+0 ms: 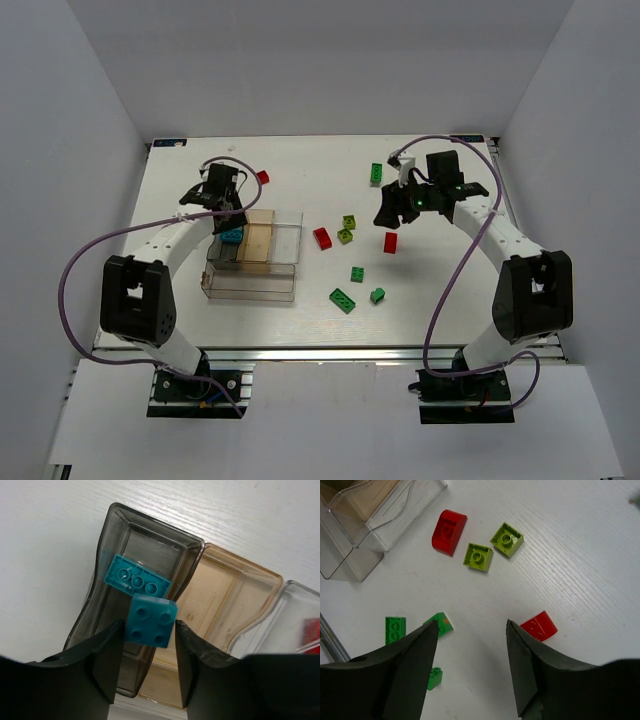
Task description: Sort the legos into containers by color
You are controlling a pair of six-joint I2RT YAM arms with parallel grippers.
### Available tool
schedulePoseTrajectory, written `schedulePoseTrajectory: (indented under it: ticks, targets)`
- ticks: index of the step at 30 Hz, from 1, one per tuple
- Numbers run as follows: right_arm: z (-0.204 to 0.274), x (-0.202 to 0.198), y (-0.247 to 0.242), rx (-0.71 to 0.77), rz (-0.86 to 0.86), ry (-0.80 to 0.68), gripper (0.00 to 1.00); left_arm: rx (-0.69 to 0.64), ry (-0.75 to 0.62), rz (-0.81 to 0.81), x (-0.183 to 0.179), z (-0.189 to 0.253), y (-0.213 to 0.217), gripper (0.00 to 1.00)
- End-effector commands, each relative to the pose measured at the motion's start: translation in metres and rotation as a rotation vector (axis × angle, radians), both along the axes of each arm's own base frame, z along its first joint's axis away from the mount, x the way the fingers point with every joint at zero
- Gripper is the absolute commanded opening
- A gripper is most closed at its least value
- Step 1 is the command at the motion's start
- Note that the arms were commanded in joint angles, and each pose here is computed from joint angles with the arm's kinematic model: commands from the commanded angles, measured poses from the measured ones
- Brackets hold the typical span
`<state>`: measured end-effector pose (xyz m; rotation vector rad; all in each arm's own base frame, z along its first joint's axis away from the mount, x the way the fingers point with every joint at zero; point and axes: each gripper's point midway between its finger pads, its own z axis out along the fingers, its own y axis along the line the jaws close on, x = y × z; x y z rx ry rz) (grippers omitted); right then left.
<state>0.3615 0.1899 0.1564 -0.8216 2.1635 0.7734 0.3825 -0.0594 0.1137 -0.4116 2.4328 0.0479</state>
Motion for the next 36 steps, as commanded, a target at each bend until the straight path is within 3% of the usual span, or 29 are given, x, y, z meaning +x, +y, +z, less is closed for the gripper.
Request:
schedulePoseTrajectory:
  ticks: [1, 4, 7, 12, 17, 18, 24, 30, 36]
  targets:
    - [0.010, 0.002, 0.002, -0.004, 0.041, -0.032, 0.66, 0.010, 0.002, 0.019, 0.006, -0.003, 0.002, 0.56]
    - [-0.001, -0.001, 0.008, -0.008, 0.084, 0.030, 0.70, 0.009, -0.015, 0.020, 0.012, 0.005, 0.001, 0.73]
    - [-0.015, -0.003, 0.024, -0.040, 0.146, 0.068, 0.70, 0.002, -0.050, 0.005, 0.018, 0.024, -0.001, 0.78]
    - [-0.029, 0.000, 0.047, -0.101, 0.187, 0.053, 0.68, -0.060, -0.145, -0.026, 0.011, 0.061, -0.008, 0.76]
    - [-0.039, 0.006, 0.084, -0.181, 0.164, -0.008, 0.62, -0.260, -0.306, -0.102, -0.028, 0.101, -0.034, 0.57]
    - [-0.039, 0.003, 0.095, -0.183, 0.166, -0.011, 0.61, -0.288, -0.330, -0.104, -0.035, 0.105, -0.035, 0.57]
    - [-0.061, 0.012, 0.124, -0.217, 0.072, 0.014, 0.66, -0.401, -0.376, -0.043, -0.097, 0.101, -0.028, 0.77]
    - [-0.085, 0.026, 0.149, -0.223, 0.013, 0.054, 0.69, -0.423, -0.381, -0.002, -0.129, 0.099, -0.018, 0.78]
    - [-0.097, 0.035, 0.171, -0.227, -0.004, 0.044, 0.70, -0.428, -0.372, 0.021, -0.136, 0.099, -0.015, 0.78]
